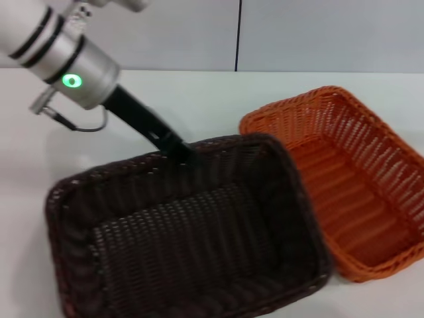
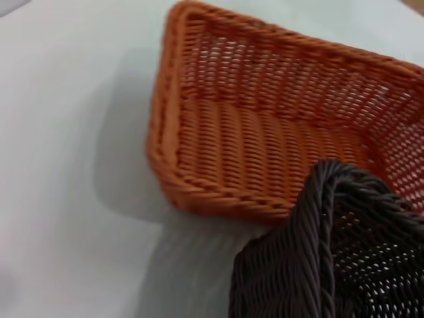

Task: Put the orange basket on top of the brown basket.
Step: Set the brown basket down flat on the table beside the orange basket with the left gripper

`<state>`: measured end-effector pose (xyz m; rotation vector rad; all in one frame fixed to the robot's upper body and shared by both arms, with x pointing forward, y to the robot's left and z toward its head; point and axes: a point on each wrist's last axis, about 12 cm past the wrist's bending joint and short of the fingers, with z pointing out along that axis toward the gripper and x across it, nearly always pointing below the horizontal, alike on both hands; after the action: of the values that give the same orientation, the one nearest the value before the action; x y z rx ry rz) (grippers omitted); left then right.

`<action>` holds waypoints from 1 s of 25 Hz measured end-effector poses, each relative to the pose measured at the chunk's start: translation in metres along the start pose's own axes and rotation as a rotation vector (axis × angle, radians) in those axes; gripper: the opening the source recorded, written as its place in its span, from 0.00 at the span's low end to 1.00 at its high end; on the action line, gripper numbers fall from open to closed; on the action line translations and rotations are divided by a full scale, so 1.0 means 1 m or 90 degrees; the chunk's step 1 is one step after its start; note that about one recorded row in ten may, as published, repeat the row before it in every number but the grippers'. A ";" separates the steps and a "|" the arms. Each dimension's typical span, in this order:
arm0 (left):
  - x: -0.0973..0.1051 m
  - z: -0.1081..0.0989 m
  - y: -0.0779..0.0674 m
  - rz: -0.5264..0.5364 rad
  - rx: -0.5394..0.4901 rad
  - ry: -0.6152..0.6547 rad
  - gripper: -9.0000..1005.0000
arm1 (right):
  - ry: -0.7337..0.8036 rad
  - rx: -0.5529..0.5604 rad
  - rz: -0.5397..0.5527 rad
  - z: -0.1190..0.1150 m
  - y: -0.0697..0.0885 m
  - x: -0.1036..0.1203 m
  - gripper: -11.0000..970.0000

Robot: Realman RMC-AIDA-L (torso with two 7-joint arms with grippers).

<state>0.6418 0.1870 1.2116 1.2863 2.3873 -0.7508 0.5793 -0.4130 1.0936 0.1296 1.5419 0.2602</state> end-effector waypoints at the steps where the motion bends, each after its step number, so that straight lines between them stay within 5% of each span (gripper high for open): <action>1: -0.003 0.003 -0.002 0.006 0.003 -0.002 0.22 | 0.001 0.003 0.001 -0.002 -0.001 0.001 0.86; 11: -0.034 0.043 -0.020 0.039 0.011 -0.024 0.22 | 0.003 0.005 0.002 -0.004 -0.002 0.002 0.86; 20: -0.032 0.044 -0.021 0.052 0.015 -0.034 0.22 | 0.005 0.007 0.003 -0.003 -0.001 0.003 0.86; 25: -0.030 0.039 -0.018 0.055 0.005 -0.049 0.34 | 0.007 0.009 0.006 -0.004 -0.002 0.004 0.86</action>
<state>0.6442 0.1356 1.2012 1.3292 2.2565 -0.7701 0.5753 -0.4146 1.0887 0.1469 1.5540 0.2569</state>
